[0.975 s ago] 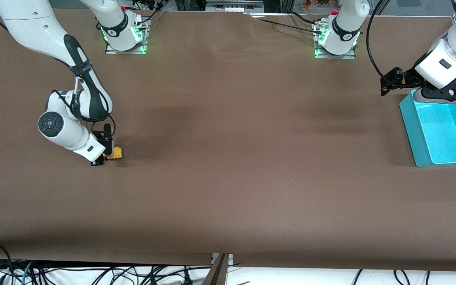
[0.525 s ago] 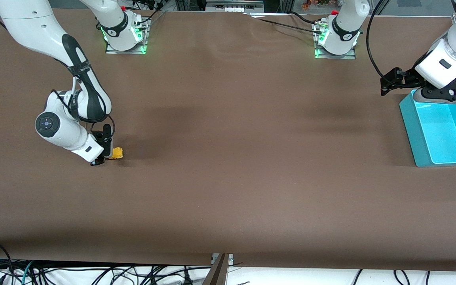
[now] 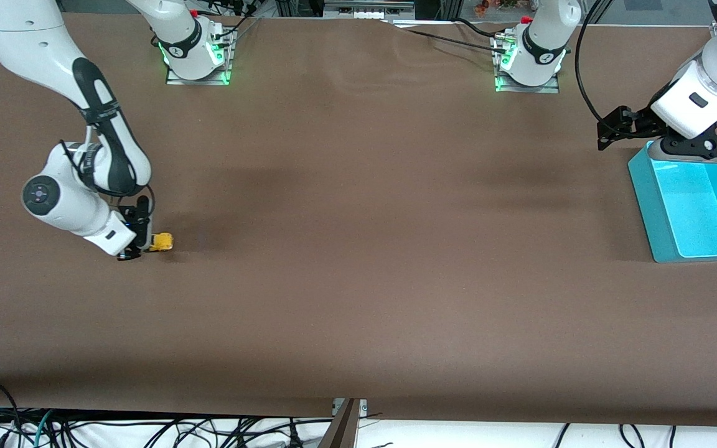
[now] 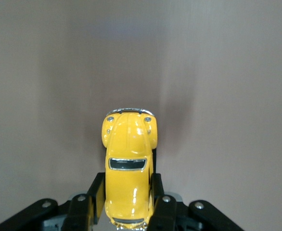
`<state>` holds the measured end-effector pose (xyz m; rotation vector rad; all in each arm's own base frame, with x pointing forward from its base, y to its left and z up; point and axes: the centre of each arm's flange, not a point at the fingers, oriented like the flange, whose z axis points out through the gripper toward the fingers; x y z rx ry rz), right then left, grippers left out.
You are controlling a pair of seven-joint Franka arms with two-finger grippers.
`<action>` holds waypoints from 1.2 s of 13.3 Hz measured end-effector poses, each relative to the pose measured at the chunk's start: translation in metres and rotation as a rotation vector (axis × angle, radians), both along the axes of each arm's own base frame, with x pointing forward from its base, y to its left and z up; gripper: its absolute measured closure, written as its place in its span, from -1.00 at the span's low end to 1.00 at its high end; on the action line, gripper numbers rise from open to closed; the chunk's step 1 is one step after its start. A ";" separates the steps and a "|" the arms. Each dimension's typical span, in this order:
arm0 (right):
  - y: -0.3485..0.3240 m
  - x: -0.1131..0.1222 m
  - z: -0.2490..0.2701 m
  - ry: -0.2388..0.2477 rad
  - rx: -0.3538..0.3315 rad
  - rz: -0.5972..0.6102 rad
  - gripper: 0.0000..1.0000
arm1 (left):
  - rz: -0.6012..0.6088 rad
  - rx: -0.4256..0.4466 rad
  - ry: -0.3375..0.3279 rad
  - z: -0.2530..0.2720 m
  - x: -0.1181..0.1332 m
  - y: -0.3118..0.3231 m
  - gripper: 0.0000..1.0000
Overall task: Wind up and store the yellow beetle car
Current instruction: 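Pull the car backward along the table with the right gripper, then open the right gripper, releasing the car to roll toward the bin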
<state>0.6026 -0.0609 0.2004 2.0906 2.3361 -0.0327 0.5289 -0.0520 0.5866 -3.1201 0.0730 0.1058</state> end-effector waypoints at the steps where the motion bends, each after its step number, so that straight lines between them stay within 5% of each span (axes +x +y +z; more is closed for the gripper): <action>1: -0.017 -0.001 0.000 -0.006 -0.001 0.009 0.15 | -0.001 0.000 0.000 0.000 0.000 0.000 -1.00; 10: -0.091 -0.003 0.000 -0.046 -0.009 0.006 0.15 | -0.007 0.000 -0.001 0.000 0.000 -0.004 -1.00; 16: -0.085 -0.003 -0.030 -0.019 0.000 0.018 -1.00 | -0.025 0.001 -0.001 0.000 -0.001 -0.014 -1.00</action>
